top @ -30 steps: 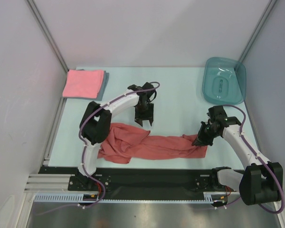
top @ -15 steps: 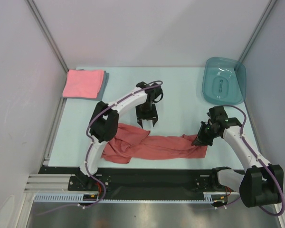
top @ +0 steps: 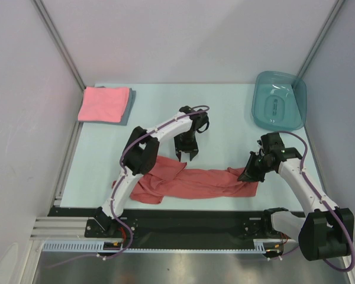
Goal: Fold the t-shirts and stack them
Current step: Flatten the tshirt out
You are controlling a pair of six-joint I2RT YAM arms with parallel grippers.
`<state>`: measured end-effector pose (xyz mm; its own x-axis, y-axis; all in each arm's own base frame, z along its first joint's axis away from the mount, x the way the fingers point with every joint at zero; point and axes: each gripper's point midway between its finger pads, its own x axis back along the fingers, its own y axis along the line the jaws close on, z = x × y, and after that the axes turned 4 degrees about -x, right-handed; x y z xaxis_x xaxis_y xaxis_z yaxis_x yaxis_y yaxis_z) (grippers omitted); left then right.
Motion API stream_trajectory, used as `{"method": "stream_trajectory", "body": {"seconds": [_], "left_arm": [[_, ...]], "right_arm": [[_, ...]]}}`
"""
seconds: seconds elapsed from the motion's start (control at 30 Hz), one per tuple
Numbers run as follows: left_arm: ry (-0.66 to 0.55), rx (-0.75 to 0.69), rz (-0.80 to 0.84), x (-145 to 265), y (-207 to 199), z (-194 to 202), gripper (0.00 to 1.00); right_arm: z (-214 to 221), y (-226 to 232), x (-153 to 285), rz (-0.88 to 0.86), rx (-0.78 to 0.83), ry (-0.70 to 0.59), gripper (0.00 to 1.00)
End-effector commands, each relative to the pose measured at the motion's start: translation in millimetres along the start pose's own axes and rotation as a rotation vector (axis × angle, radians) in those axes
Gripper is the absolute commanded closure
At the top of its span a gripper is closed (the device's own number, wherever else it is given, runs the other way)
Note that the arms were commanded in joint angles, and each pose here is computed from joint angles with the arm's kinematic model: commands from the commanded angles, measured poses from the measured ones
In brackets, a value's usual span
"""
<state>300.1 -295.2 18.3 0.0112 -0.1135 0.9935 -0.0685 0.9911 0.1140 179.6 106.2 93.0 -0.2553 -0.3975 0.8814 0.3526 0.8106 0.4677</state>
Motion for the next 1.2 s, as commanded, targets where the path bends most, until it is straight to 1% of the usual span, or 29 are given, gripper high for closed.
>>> {"method": "stream_trajectory", "body": {"seconds": [0.0, 0.17, 0.4, 0.5, 0.7, 0.83, 1.07, 1.17], "left_arm": [[0.034, 0.027, -0.088, 28.8, 25.3, 26.0, 0.45], [-0.03, 0.037, -0.08, 45.9, 29.0, 21.2, 0.46], [-0.096, 0.051, -0.078, 62.4, 34.9, 15.3, 0.43], [-0.077, 0.048, -0.091, 58.3, 38.2, 21.1, 0.42], [-0.044, 0.017, -0.102, 45.3, 28.4, 28.5, 0.41], [-0.036, 0.005, -0.124, 39.1, 30.2, 31.8, 0.41], [0.001, -0.005, -0.14, 27.5, 28.2, 37.8, 0.43], [0.01, -0.014, -0.151, 24.0, 29.5, 40.6, 0.46]], "right_arm": [[-0.4, 6.4, 3.6, -0.04, 0.032, -0.008, 1.0], [-2.9, 8.3, 3.4, -0.048, 0.041, -0.012, 1.0], [-2.4, 9.3, 4.1, -0.055, 0.043, -0.006, 1.0], [-1.8, 10.2, 4.4, -0.06, 0.045, -0.007, 1.0], [-1.3, 10.7, 4.6, -0.062, 0.049, -0.003, 1.0], [0.3, 9.7, 4.2, -0.064, 0.047, -0.001, 1.0], [0.1, 10.9, 5.3, -0.071, 0.047, -0.005, 1.0], [0.1, 10.7, 5.1, -0.07, 0.049, -0.003, 1.0]]}}
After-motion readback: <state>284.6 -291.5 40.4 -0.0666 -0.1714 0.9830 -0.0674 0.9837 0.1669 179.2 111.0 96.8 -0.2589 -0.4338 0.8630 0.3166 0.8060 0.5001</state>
